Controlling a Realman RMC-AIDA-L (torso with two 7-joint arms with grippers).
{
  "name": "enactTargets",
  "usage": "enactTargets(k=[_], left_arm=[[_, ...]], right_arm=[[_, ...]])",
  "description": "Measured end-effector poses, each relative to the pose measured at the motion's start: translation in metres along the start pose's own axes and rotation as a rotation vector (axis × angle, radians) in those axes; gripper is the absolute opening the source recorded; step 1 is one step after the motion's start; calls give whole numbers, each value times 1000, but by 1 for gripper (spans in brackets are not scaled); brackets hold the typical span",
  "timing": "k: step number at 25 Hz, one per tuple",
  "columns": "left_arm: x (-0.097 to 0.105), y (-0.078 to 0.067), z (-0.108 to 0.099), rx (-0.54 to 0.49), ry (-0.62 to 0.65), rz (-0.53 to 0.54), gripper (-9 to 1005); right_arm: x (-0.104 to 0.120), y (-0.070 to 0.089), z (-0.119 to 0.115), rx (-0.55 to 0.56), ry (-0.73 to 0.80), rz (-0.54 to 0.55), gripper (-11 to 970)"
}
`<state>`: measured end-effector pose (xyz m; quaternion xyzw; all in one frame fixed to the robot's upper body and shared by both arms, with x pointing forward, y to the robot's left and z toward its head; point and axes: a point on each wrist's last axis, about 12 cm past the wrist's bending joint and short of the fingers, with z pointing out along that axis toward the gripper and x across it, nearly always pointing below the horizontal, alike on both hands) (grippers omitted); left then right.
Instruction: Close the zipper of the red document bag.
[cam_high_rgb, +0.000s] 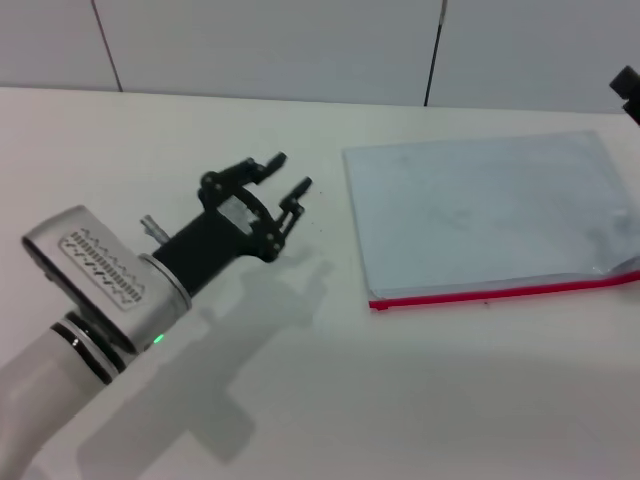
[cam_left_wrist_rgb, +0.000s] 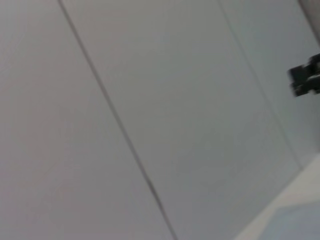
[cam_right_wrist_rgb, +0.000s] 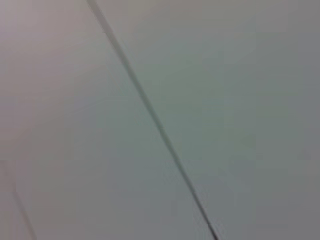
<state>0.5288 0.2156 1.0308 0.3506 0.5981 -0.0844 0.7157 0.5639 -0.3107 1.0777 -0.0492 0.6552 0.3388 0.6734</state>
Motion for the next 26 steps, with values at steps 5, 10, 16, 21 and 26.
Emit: enactTargets(k=[5, 10, 16, 21, 26], left_arm=[[-1, 11, -10, -104, -32, -29, 356], [-2, 23, -23, -199, -75, -45, 357], [-1, 45, -39, -285, -118, -154, 400], [0, 62, -51, -334, -154, -263, 465], [0, 67, -59, -359, -178, -280, 465]], right_arm=[[8, 16, -5, -40, -90, -147, 483], [21, 28, -6, -20, -133, -303, 542], [33, 42, -4, 56, -179, -467, 552], [38, 44, -10, 144, -208, -511, 552], [39, 45, -13, 174, -221, -521, 552]])
